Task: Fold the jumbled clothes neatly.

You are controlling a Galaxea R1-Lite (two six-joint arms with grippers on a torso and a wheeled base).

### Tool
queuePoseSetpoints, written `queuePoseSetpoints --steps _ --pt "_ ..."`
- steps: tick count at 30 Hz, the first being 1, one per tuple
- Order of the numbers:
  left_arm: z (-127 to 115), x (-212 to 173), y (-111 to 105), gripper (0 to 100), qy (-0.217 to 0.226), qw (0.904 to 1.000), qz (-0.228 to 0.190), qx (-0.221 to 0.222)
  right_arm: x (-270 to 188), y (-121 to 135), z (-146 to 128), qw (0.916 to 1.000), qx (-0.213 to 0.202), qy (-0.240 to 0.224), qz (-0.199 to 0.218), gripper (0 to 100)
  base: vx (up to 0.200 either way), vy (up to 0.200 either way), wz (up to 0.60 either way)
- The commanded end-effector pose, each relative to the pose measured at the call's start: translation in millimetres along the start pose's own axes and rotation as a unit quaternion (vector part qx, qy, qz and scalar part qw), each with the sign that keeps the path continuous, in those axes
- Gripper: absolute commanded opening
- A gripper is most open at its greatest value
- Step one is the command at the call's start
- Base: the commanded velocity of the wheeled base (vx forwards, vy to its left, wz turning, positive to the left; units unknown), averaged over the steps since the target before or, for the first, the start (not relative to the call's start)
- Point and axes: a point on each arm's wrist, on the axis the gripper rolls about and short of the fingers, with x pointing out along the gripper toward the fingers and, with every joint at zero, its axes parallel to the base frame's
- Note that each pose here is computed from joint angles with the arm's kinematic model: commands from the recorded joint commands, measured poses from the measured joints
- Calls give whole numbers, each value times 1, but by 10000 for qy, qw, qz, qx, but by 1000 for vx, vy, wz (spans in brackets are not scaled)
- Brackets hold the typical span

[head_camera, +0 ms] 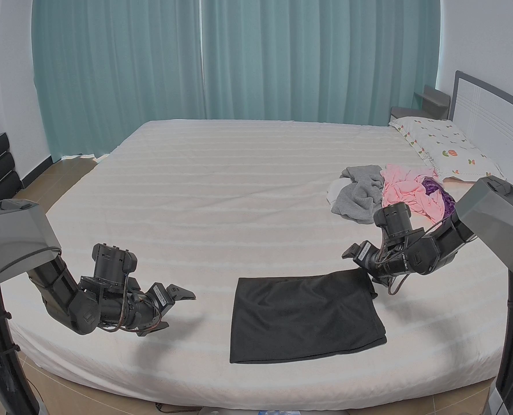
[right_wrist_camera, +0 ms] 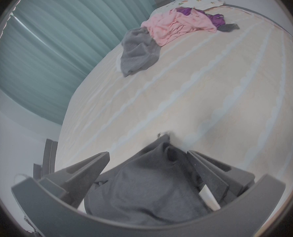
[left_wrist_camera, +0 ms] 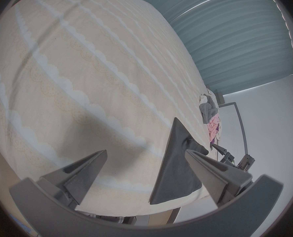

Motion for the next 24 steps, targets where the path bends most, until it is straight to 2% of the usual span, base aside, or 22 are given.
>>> queuePoseSetpoints --steps 1,7,12,19,24 --pt "0 1 0 100 -2 10000 -9 3 -1 -13 15 9998 180 -60 -46 100 0 0 0" --pt "10 5 -16 100 -188 9994 -247 124 -2 -12 11 9987 143 122 469 100 0 0 0" --pt "13 6 -24 100 -262 9988 -354 194 1 -11 8 9985 114 129 525 100 0 0 0" --pt "23 30 -35 100 -359 9980 -433 278 2 -9 5 9983 93 166 546 100 0 0 0" --pt "11 54 -44 100 -214 9978 -423 472 2 -10 4 9984 88 185 532 100 0 0 0"
